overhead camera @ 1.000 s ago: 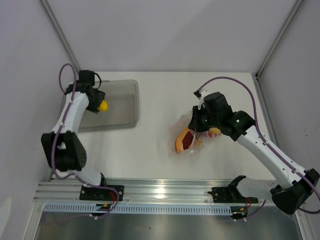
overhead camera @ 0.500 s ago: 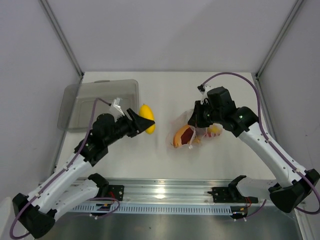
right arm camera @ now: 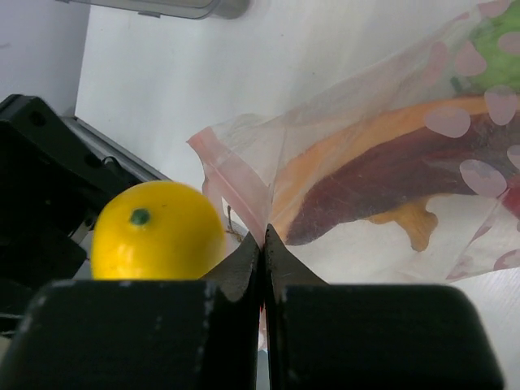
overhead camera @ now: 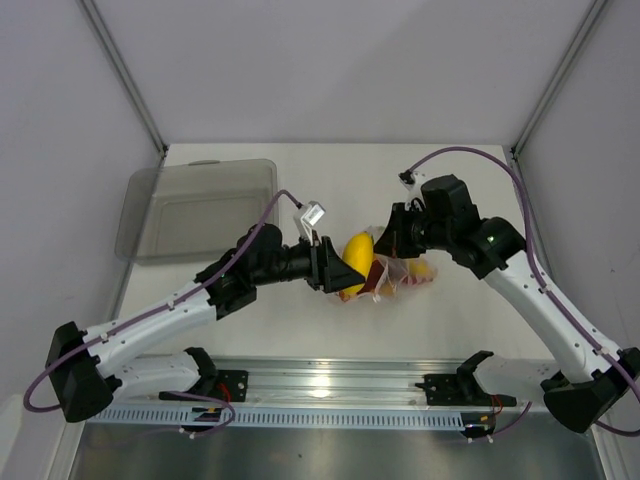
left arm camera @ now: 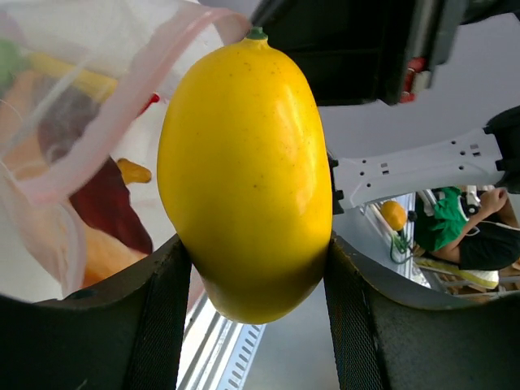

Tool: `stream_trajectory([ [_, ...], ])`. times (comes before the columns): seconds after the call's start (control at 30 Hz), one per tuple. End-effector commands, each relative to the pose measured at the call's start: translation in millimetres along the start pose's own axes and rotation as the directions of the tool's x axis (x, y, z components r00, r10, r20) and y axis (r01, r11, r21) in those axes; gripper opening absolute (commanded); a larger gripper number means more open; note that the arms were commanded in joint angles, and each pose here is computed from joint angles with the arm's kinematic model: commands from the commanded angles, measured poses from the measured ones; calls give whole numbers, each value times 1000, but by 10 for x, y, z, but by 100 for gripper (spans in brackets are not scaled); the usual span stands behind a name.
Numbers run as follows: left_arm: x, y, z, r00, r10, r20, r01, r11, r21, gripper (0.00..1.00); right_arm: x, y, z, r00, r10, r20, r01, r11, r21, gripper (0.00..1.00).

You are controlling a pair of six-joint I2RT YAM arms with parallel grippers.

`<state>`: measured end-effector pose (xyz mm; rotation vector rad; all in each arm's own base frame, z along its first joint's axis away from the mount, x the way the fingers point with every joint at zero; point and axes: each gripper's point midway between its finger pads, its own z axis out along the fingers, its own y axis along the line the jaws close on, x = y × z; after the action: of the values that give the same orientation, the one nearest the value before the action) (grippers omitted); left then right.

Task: Place the food in the zip-top bag and seal the zipper
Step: Place the fake fruit in the zipper food storage bag.

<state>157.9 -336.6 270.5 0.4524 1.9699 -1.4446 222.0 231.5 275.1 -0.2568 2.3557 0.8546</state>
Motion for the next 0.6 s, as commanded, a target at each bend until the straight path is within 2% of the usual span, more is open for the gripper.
stream_trajectory([
  [0.0,-107,-46,79,997,80,9,-79,997,-3,1,-99,194,-197,999,11,51,-7,997,-75,0],
  [0.2,-18,378,204,999,37,-32,-42,982,-186,1,-109,291,-300,998,23,65,-15,993,-117,0],
  [0.27,15,435,224,999,28,-40,-36,978,-204,1,-123,304,-343,997,26,76,-16,993,-119,0],
  [0.33,39,469,260,999,18,-51,-28,976,-214,7,-144,322,-386,996,29,89,-18,992,-122,0],
  [0.37,57,482,275,998,15,-58,-27,976,-214,26,-159,332,-404,995,27,95,-15,992,-124,0],
  [0.4,65,487,292,998,14,-64,-28,976,-216,39,-167,339,-411,995,26,98,-14,992,-125,0],
  [0.43,61,472,292,998,22,-63,-35,975,-217,60,-172,344,-422,995,24,99,-12,992,-126,0],
  [0.47,13,413,295,998,42,-55,-52,978,-204,99,-169,341,-420,995,22,97,-10,992,-124,0],
  [0.57,-147,275,205,989,146,-14,-145,962,-230,100,-151,313,-405,996,15,87,-5,994,-111,0],
])
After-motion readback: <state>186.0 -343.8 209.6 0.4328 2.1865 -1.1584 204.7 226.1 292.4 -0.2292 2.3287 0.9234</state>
